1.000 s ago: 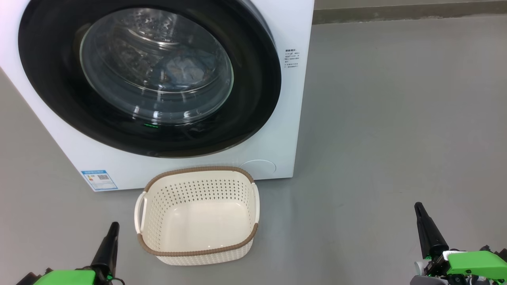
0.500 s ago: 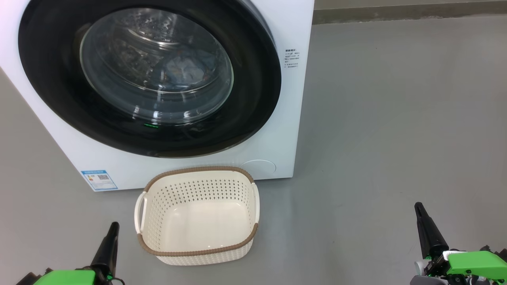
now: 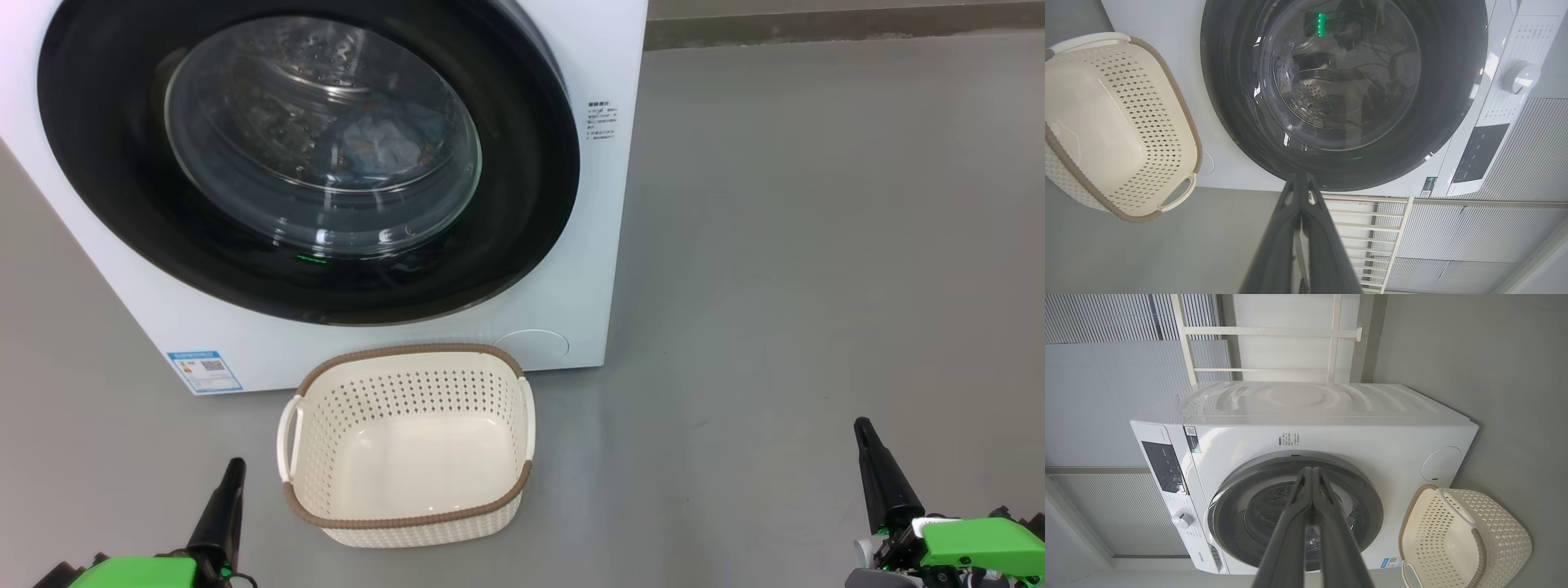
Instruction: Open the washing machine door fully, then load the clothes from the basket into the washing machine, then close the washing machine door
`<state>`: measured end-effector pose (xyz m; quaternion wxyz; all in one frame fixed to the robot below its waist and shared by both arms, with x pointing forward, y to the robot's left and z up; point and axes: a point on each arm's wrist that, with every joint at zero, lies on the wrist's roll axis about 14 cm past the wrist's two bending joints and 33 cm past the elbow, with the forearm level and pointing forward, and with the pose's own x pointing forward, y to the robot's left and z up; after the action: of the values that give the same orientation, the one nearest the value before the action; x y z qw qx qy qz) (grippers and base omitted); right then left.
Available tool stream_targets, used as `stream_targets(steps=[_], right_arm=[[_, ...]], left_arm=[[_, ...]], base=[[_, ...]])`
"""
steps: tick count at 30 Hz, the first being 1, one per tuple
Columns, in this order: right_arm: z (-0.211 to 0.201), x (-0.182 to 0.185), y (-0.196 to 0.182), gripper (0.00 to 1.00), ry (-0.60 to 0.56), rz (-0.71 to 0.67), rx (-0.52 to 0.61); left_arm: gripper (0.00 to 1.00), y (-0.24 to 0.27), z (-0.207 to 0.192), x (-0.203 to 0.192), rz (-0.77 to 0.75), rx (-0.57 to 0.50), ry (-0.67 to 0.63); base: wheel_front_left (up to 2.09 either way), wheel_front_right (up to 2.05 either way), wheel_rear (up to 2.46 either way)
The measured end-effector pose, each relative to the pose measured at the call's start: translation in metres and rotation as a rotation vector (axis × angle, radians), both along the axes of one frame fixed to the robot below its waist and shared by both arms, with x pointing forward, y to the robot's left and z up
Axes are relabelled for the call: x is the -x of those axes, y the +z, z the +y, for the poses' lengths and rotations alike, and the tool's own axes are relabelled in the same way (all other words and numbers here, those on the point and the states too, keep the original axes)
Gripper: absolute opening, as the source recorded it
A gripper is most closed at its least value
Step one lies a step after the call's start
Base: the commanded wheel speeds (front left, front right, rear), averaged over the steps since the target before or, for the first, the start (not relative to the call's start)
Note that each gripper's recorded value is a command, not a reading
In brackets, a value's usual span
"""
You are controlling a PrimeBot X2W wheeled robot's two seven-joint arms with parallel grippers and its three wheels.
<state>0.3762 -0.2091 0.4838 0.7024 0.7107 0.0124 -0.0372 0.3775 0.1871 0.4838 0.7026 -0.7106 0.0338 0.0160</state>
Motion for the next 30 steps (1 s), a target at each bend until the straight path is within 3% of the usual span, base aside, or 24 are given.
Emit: stream_targets(steps=[30], right_arm=[[0.0000,0.0000,-0.0001,0.00,0.000,0.000,0.000]], left_arm=[[0.00,0.0000,0.0000,0.0000,0.000,0.000,0.000]], base=[[0.00,0.00,0.00]])
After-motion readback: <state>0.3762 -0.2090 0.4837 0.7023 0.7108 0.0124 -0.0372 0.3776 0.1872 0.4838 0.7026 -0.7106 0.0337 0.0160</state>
